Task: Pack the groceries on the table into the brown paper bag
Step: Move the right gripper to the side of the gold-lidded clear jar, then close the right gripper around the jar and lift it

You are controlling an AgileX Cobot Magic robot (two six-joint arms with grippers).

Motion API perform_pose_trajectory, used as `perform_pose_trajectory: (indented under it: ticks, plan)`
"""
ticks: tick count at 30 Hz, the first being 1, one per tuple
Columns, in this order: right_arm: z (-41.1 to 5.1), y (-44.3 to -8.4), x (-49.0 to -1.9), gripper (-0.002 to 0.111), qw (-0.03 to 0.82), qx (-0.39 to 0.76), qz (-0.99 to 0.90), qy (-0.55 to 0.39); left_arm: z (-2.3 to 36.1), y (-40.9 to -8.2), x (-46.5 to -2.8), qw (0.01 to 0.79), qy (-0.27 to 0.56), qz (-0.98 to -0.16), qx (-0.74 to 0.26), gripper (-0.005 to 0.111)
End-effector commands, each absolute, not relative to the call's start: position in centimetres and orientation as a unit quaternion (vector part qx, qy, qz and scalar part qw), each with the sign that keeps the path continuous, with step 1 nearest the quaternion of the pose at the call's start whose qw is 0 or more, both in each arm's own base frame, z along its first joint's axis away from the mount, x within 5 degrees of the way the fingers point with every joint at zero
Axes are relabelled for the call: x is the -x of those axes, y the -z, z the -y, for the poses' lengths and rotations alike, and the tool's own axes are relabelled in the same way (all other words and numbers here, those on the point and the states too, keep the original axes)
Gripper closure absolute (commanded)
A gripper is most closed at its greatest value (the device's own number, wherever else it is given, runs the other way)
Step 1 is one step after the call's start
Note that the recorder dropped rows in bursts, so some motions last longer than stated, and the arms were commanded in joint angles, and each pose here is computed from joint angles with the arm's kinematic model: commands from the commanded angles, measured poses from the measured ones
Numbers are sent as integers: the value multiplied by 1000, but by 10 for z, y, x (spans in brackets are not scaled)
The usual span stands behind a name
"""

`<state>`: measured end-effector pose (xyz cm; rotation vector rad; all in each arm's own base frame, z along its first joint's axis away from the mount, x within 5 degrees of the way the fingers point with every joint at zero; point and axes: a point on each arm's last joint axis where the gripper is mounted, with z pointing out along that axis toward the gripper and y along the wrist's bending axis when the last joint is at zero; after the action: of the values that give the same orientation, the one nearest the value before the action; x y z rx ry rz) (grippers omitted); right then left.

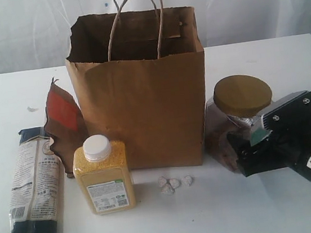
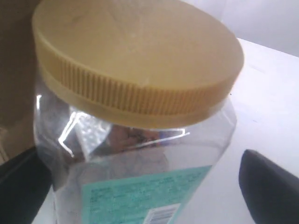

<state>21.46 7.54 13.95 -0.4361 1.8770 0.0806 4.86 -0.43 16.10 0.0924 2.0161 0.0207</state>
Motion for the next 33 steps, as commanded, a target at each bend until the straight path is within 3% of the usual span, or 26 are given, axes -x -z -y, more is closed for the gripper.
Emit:
perform_pose_trajectory:
  ticks: [1,9,21,23,28,33]
  plan:
    - [-82,-140,-223,4,576,212,-789,-33,5,-158,-48,529,-6,-848,-38,107]
    - [-94,-132,-217,4,547,307,-777,-60,5,-158,-48,529,-6,-848,-38,107]
    - [-90,-133,-223,6,549,238,-798,-67,5,-158,-48,529,-6,-848,-38,107]
    - [-88,-133,-223,15,545,217,-807,-71,5,-158,-48,529,-6,-848,-38,107]
    - [-81,-118,-217,72,468,183,-863,-58,5,-158,-48,529,-6,-848,-38,107]
    - [-78,-114,-212,95,432,171,-884,-52,5,-158,-48,529,-6,-848,-38,107]
